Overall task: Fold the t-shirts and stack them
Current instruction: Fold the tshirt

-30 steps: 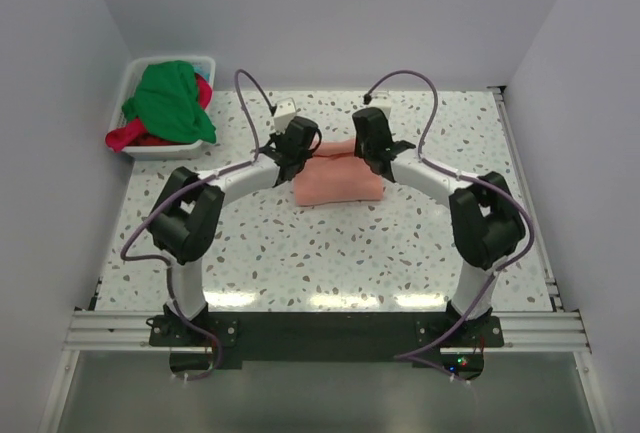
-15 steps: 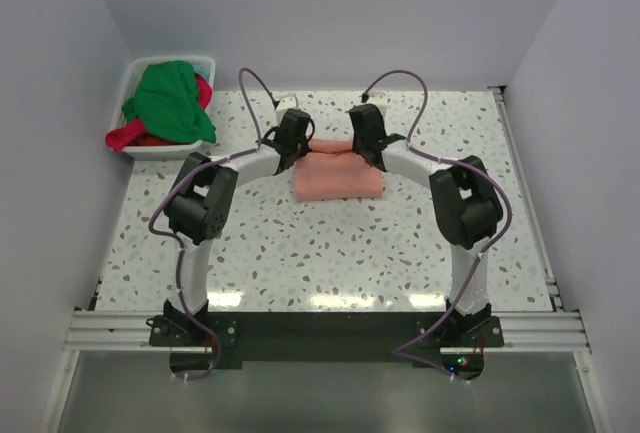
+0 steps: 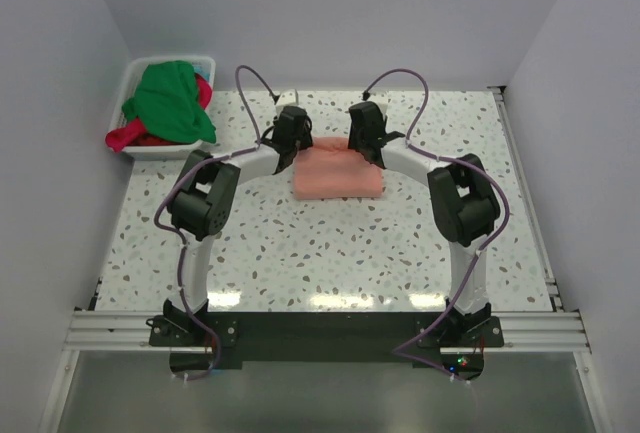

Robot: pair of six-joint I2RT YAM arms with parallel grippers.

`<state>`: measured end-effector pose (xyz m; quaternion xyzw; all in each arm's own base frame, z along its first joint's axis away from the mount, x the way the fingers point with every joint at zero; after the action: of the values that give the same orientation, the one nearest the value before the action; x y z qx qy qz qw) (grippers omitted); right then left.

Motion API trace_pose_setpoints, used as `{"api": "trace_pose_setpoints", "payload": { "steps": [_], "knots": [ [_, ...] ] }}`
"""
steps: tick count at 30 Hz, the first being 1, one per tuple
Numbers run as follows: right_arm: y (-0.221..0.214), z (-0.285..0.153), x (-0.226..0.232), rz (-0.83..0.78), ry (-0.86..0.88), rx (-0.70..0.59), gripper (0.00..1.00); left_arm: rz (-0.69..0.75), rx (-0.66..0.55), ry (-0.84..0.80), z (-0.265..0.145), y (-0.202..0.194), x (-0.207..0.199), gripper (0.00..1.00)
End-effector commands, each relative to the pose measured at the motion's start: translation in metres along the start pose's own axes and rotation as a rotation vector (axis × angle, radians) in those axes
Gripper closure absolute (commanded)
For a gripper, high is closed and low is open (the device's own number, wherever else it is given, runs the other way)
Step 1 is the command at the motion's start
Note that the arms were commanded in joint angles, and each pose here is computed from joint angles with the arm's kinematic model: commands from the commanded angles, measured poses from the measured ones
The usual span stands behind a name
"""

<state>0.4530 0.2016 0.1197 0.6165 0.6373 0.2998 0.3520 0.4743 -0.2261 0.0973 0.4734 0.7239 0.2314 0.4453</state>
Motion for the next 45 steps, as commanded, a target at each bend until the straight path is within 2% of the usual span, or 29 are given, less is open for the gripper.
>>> {"api": "trace_pose_setpoints", "payload": {
  "steps": [1,6,11,22,25,30,38,45],
  "knots": [
    [0.022,-0.004,0.003,0.06,0.005,-0.072,0.54,-0.062,-0.169,-0.07,-0.009,0.042,-0.018,0.55],
    [0.033,-0.006,0.003,0.054,0.01,-0.102,0.55,-0.061,-0.195,-0.112,-0.019,0.058,-0.03,0.54],
    [0.047,-0.019,-0.001,0.057,0.009,-0.142,0.56,-0.054,-0.157,-0.126,-0.034,0.055,-0.028,0.54],
    [0.046,-0.053,-0.009,0.015,0.034,-0.143,0.56,0.086,-0.003,-0.167,-0.076,0.011,-0.053,0.54],
    [0.039,-0.059,-0.008,0.003,0.065,-0.101,0.55,0.093,0.041,-0.166,-0.082,-0.004,-0.057,0.54],
    [0.008,-0.064,-0.005,-0.023,0.109,0.011,0.55,0.057,0.124,-0.125,-0.084,-0.025,-0.048,0.55],
    [-0.042,-0.074,-0.004,-0.024,0.194,0.132,0.57,0.065,0.186,-0.078,-0.101,-0.051,-0.024,0.55],
    [-0.097,-0.084,-0.005,-0.036,0.199,0.229,0.59,0.084,0.26,0.006,-0.113,-0.089,0.021,0.56]
  ]
}}
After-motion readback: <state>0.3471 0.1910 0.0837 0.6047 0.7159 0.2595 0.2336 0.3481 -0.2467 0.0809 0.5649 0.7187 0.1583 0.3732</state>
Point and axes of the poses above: each gripper's point midway between its finger pads, its own z axis out along the fingers, its own x axis along the line the jaws close on, y = z × x, the point moved 7 cm from there along -z, back along the fingers, and after that the axes turned 11 degrees about -z, right-handed, at the moved point
